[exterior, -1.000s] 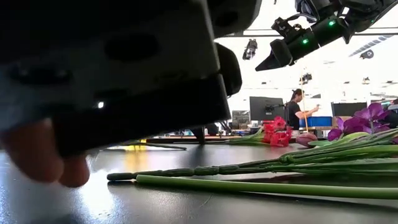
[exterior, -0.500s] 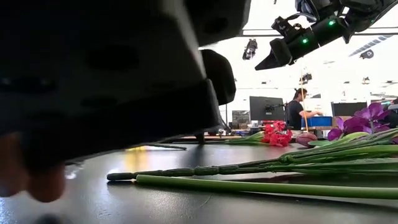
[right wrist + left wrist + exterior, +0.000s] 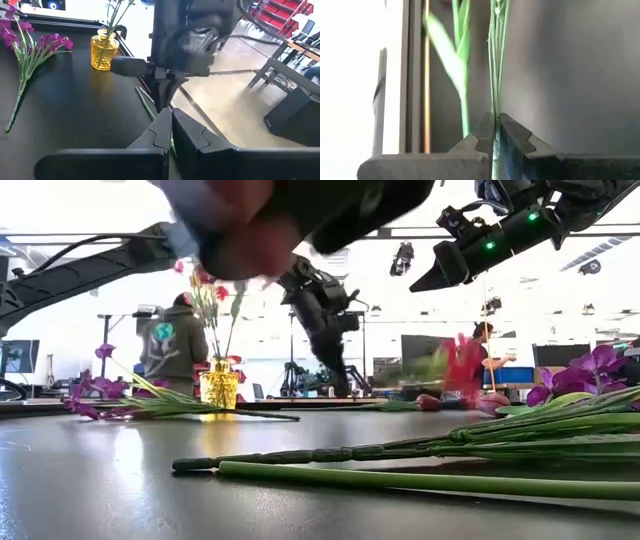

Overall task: Sort flowers into vase by color
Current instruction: Put the red flowers into the yellow vase

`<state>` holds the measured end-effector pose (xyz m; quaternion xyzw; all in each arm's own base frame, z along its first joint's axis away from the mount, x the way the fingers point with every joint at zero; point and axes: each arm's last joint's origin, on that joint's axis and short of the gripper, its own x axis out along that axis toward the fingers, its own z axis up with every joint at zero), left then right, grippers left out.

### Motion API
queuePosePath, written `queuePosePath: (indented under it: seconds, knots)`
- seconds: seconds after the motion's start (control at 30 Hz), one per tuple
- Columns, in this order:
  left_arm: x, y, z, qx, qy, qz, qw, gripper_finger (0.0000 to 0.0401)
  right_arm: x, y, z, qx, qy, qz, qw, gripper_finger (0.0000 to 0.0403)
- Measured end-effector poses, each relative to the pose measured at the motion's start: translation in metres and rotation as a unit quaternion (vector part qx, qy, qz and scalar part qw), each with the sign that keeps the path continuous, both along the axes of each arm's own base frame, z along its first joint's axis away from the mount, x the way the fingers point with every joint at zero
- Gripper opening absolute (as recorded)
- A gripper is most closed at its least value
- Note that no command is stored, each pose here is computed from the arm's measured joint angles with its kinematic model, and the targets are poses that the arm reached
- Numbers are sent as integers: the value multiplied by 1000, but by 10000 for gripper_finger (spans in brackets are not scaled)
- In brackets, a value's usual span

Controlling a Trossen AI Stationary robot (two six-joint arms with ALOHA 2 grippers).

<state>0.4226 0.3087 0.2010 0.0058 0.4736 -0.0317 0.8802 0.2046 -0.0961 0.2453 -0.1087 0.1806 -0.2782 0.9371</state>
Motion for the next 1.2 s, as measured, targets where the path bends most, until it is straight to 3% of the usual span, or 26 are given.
queuePosePath:
  seconds: [0.13, 0.23, 0.4, 0.6, 0.8, 1.2]
  knots:
    - [-1, 0, 12, -52, -50, -7, 997, 1, 0, 0, 0, 0, 1, 0, 1000, 9]
    - [1, -1, 16, -60, -68, -11, 996, 0, 0, 0, -1, -3, 3, 1, 1000, 9]
    - [14, -5, 29, -33, -126, -21, 991, 0, 0, 0, -1, -4, 4, 2, 1000, 9]
    - [26, 6, 36, -3, -213, 13, 977, 0, 0, 0, 1, -7, -3, 2, 1000, 9]
    - [33, 16, 21, 56, -266, 77, 959, 0, 1, 0, 2, -9, -8, 1, 1000, 9]
    - [32, 19, 10, 88, -363, 121, 920, 0, 0, 0, 0, -6, -7, 1, 1000, 9]
